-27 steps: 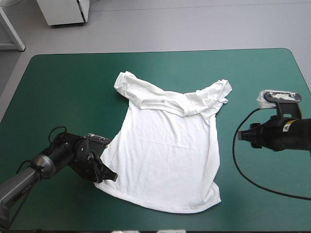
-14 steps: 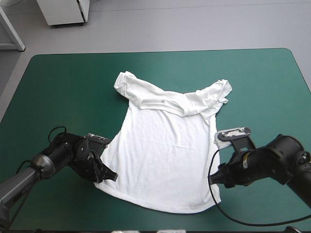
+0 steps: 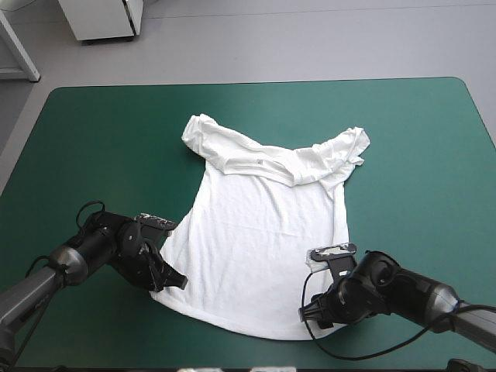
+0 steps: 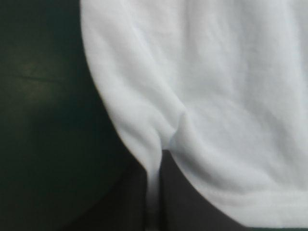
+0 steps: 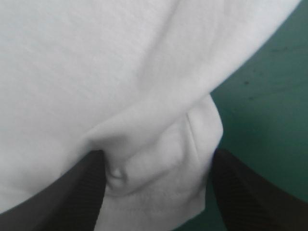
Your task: Fold the cloth
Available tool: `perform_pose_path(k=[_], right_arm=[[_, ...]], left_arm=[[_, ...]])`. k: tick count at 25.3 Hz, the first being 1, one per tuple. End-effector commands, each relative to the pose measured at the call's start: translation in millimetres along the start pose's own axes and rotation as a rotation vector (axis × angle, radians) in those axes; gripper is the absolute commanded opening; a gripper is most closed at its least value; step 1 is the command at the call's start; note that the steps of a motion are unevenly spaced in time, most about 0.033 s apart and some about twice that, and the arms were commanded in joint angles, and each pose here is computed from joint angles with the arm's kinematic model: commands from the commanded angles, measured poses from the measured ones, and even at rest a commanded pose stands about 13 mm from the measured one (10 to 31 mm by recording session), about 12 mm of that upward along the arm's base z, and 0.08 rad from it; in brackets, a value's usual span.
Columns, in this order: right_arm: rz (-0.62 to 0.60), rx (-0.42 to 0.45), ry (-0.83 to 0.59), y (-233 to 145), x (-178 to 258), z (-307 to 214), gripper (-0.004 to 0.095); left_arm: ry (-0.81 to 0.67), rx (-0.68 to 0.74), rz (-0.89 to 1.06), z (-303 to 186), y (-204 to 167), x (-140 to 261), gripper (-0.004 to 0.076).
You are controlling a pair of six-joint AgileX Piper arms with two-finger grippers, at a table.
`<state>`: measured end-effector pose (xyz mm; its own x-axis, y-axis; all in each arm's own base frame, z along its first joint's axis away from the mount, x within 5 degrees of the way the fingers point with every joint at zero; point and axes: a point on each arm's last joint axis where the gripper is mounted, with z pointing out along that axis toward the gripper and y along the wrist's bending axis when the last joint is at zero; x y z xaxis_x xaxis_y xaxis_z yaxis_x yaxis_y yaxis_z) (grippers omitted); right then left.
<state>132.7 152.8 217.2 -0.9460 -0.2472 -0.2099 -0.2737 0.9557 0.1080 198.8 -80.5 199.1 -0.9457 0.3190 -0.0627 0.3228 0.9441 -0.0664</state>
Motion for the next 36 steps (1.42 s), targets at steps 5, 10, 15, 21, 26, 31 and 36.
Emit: perform_pose_path(k=[5,10,15,21,26,31,36], right_arm=[[0.062,0.035,0.057,3,-1,29,0.0419],[0.08,0.029,0.047,2,-1,26,-0.0012],[0.095,0.022,-0.13,-2,-14,-16,-0.0017],[0.016,0.124,-0.506,-16,-42,-101,-0.0017],[0.014,0.175,-0.748,-22,-65,-166,-0.0017],[0.011,0.184,-0.981,-37,-85,-226,-0.0017],[-0.026,0.271,-1.208,-59,-94,-287,-0.0017]], left_arm=[[-0.04,-0.01,0.01,9,1,-5,-0.001],[-0.067,0.027,-0.022,6,-2,-7,-0.001],[-0.23,0.033,-0.006,-40,-5,-14,-0.001],[-0.678,0.04,0.024,-139,-10,-16,-0.001],[-0.925,0.048,0.036,-200,-14,-19,-0.001],[-1.168,0.054,0.041,-251,-16,-25,-0.001],[-1.44,0.062,0.044,-303,-18,-23,-0.001]])
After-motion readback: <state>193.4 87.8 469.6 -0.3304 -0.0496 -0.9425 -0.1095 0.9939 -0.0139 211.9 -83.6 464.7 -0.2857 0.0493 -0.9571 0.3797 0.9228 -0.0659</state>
